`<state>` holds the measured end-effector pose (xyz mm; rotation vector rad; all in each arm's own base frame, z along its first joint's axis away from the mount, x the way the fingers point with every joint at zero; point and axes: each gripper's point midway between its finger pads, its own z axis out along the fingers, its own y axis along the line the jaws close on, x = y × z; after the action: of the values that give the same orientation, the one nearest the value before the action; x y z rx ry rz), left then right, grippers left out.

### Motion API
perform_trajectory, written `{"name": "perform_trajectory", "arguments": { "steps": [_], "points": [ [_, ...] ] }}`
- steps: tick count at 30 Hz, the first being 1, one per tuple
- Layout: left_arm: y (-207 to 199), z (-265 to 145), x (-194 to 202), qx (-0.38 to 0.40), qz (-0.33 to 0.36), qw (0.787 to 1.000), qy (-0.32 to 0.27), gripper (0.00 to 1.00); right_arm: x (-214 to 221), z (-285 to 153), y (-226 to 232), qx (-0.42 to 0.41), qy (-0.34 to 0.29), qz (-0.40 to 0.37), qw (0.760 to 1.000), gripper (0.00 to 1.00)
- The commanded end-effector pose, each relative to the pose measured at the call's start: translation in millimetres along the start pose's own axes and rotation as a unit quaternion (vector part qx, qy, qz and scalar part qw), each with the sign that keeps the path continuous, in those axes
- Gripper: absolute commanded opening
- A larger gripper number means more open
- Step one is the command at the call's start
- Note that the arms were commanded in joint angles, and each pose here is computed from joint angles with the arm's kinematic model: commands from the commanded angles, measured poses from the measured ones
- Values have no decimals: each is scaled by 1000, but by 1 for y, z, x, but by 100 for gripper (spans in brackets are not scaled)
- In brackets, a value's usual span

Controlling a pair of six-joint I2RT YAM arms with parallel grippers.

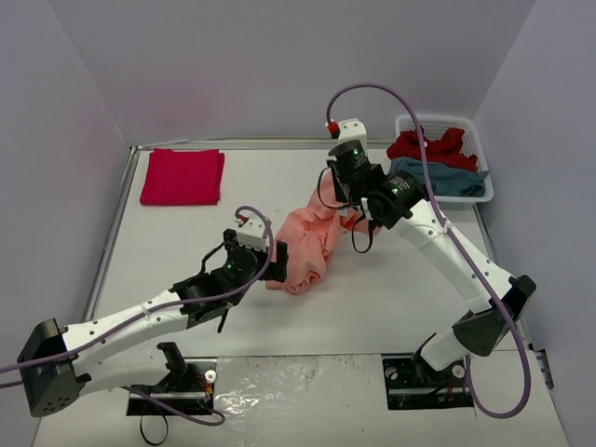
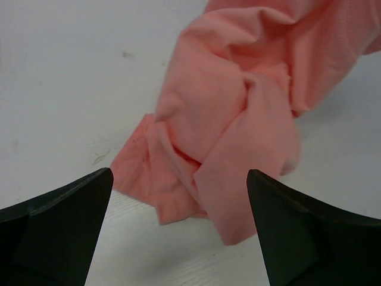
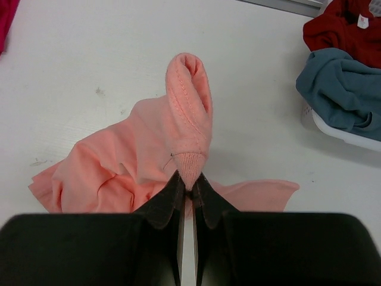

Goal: Fold and stack the t-shirts
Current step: Flatten out the tshirt

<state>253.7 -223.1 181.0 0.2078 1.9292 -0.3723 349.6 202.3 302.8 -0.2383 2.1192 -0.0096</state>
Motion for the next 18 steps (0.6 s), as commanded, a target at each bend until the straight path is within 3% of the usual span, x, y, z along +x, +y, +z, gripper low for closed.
{"name": "perform_trajectory", "arguments": {
  "steps": [1,12,14,15,17,18],
  "points": [
    [-40,-1,-8,47,61,997,5,95,-4,2,-4,14,-14,14,1000,0],
    [-60,24,53,28,121,991,56,95,-3,3,-10,13,-14,20,1000,0],
    [-62,27,64,29,129,989,66,99,-1,5,-12,15,-12,21,1000,0],
    [-64,28,65,29,131,989,67,95,0,6,-12,15,-10,20,1000,0],
    [-67,29,69,29,134,988,71,78,1,7,-14,17,-10,21,1000,0],
    [-67,30,72,26,138,987,75,50,3,8,-14,18,-8,19,1000,0]
  ]
}}
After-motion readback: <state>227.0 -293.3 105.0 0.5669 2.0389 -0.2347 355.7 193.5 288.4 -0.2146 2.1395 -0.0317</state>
